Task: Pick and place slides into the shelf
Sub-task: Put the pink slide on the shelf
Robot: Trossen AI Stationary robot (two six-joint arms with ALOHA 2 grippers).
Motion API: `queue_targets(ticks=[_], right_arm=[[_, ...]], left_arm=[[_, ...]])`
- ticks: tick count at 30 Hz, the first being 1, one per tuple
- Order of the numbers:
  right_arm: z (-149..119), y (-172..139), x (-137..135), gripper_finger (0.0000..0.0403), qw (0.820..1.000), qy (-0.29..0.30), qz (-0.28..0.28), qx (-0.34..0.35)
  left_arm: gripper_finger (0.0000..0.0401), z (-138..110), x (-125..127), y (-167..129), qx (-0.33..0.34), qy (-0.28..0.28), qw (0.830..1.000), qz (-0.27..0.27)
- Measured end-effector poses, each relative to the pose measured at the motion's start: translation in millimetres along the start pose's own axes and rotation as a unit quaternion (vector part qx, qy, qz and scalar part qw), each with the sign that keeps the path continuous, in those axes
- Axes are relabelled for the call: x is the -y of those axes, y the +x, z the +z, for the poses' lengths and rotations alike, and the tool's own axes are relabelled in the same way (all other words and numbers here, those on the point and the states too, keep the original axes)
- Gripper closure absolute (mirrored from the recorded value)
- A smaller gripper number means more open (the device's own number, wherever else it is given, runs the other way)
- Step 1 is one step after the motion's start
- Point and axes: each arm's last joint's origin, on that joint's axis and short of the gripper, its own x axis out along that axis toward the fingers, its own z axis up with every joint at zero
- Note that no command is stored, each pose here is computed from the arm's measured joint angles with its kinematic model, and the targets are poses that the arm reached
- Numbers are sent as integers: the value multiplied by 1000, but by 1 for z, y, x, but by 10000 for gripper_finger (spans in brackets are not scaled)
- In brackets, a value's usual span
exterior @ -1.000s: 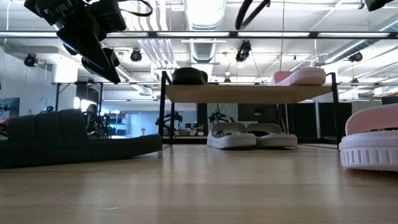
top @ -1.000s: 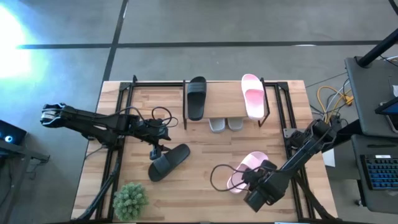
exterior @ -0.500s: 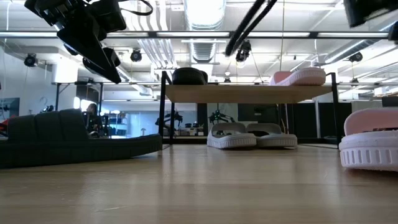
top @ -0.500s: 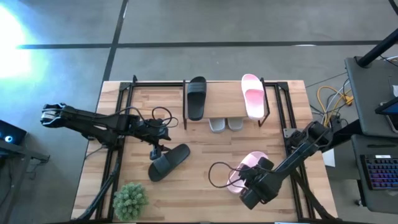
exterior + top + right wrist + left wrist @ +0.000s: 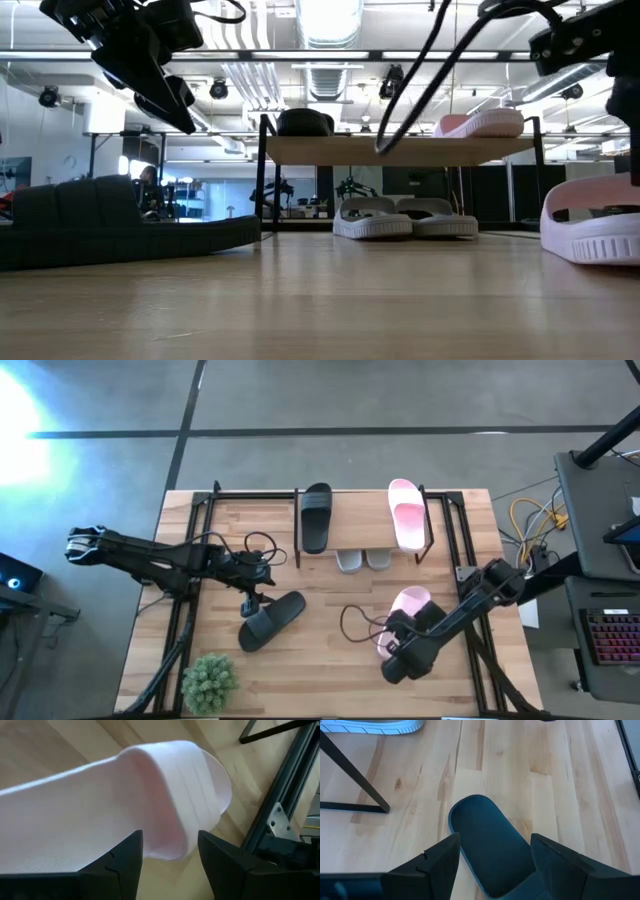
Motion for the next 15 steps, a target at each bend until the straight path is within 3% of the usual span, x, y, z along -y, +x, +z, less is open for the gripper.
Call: queue_targets(ticks=[8, 15], right_arm=[[4, -5, 2, 220, 998, -37, 8, 44], [9, 15, 3, 220, 994, -94, -15, 55]], left_arm=[[173, 1, 0, 0, 7, 0, 1000, -1], [173, 2, 0, 0, 10, -1, 1000, -1]])
